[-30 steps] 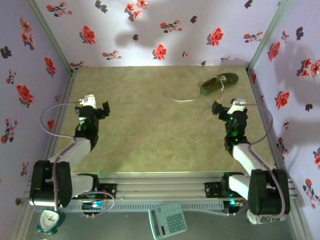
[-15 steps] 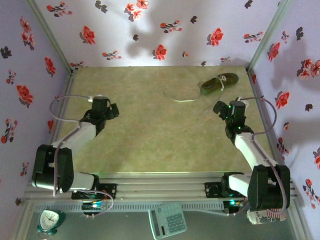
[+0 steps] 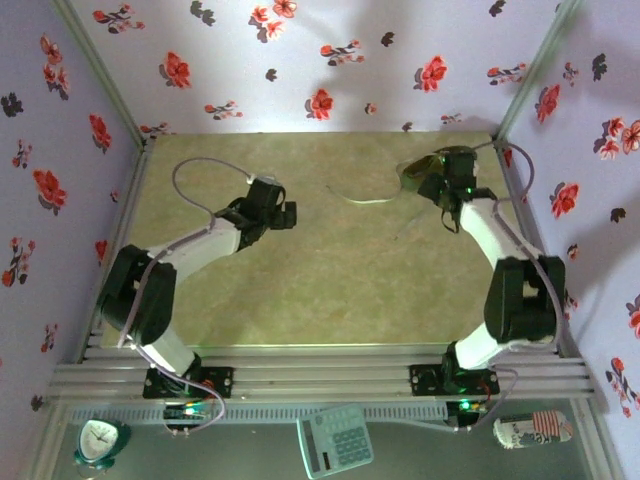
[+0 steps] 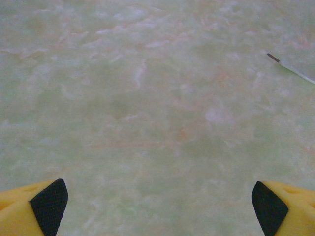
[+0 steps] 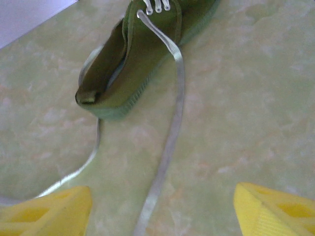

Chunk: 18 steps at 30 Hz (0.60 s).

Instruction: Tie the shoes

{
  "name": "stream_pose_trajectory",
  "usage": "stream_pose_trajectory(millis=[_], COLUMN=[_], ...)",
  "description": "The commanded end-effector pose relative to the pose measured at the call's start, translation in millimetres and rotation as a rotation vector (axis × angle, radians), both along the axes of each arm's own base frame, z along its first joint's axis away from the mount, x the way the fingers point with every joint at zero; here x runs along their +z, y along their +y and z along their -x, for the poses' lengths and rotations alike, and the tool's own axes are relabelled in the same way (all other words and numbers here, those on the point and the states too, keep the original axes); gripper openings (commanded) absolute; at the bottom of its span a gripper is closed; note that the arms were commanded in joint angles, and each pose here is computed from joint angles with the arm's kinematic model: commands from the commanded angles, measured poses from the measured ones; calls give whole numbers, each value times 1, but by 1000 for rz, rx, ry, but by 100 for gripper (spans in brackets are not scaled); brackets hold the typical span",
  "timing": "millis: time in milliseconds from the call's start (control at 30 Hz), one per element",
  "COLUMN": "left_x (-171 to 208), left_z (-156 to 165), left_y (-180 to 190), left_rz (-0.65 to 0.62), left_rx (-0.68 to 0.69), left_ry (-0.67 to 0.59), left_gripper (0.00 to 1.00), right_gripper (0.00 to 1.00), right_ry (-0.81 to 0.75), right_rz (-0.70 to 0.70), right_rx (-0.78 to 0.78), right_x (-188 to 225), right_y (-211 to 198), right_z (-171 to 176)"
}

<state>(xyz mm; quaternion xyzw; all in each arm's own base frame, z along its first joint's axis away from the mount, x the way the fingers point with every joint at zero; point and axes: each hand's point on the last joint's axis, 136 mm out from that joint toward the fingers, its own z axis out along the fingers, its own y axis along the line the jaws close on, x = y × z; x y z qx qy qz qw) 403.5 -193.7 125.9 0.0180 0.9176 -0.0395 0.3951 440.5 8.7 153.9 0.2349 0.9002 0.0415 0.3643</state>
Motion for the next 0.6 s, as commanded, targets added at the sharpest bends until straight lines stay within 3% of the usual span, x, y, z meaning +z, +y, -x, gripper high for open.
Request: stream_pose_trajectory(millis=[0, 200, 567], left_x=[3, 1, -9], left_z=[-11, -24, -18], left_y=[-15, -36, -42], left_rz=[8, 46, 54], left_rx=[-40, -63, -72], left_ry=[13, 45, 72], left_gripper=[100, 99, 100], right_gripper=[74, 65, 59], right_ry=[84, 103, 151], right_rz=[-33, -135, -144], right_rx=[-76, -166, -247], right_x=[-13, -31, -61], right_y=[-2, 6, 8], right_z=[-13, -59, -122])
